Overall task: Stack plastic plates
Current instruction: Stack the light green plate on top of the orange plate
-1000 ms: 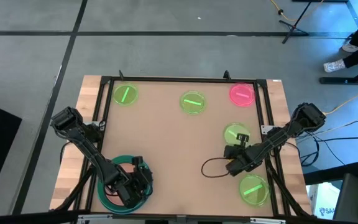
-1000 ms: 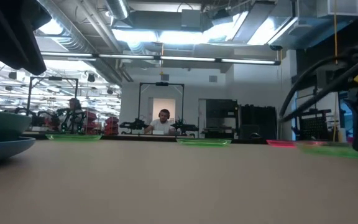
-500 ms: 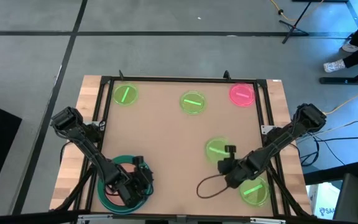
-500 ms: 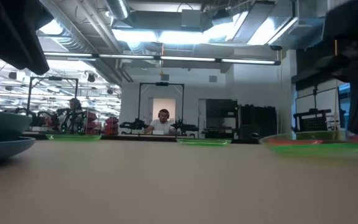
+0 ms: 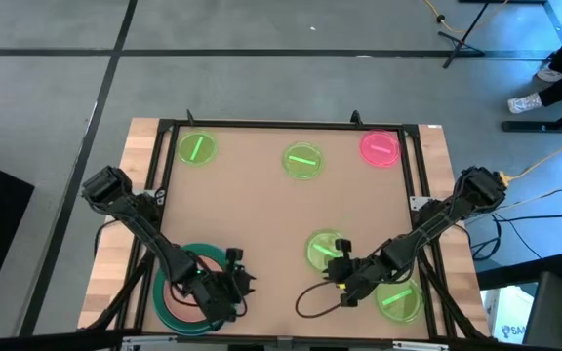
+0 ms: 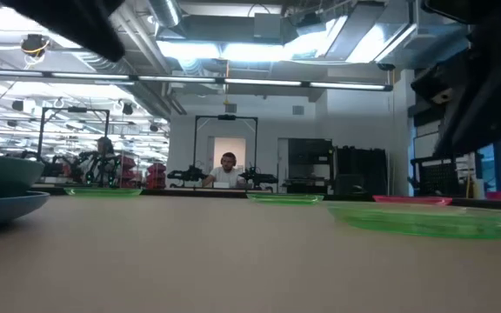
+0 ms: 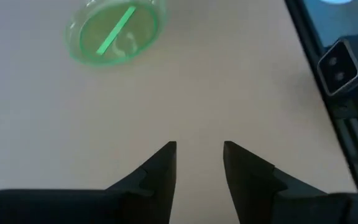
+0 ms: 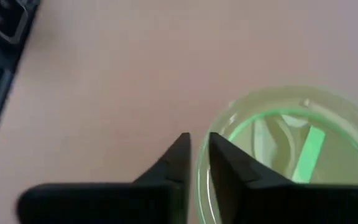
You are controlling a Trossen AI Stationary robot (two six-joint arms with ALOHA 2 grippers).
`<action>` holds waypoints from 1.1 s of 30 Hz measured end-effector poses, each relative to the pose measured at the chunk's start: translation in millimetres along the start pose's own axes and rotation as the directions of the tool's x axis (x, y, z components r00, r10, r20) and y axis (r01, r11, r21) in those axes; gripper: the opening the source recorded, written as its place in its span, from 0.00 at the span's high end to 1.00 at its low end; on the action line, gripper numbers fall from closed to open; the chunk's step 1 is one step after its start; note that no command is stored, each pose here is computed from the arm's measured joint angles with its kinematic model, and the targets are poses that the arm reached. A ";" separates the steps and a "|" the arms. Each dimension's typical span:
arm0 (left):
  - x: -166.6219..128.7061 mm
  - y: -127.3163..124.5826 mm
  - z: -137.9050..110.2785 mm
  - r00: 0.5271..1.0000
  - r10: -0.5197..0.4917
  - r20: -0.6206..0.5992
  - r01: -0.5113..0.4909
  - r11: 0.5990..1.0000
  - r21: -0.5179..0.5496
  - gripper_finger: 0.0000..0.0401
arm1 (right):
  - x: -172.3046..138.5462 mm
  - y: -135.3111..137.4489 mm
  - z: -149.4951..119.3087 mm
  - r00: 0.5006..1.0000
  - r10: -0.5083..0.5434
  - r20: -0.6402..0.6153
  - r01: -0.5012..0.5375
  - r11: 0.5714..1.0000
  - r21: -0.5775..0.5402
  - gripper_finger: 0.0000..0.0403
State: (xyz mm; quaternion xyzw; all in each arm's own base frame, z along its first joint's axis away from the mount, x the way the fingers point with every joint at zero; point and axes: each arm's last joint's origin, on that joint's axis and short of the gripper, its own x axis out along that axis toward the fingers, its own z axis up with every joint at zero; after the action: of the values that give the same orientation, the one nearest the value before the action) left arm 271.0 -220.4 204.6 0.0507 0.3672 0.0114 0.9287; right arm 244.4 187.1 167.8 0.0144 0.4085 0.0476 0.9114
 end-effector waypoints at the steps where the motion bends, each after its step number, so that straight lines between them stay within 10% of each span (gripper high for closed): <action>1: 2.0 2.3 2.5 1.000 -0.002 0.007 0.002 1.000 0.005 0.67 | -0.1 0.4 0.2 1.000 0.003 0.003 -0.003 1.000 0.000 0.81; 11: 51.0 36.5 26.7 0.995 0.014 0.098 -0.021 0.997 0.076 0.58 | -7.7 15.0 10.0 0.996 0.010 0.093 -0.006 0.999 -0.041 0.56; 33: 181.9 65.6 35.3 0.995 -0.027 0.100 -0.009 0.939 0.343 0.59 | -29.1 48.9 0.3 0.936 -0.113 0.334 0.168 0.976 -0.139 0.55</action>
State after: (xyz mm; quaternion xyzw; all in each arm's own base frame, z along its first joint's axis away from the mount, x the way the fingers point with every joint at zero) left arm 428.9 -147.5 113.0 0.2104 0.3152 -0.0594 0.9235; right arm 221.8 232.8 192.8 -0.0829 0.2479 0.0129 0.9652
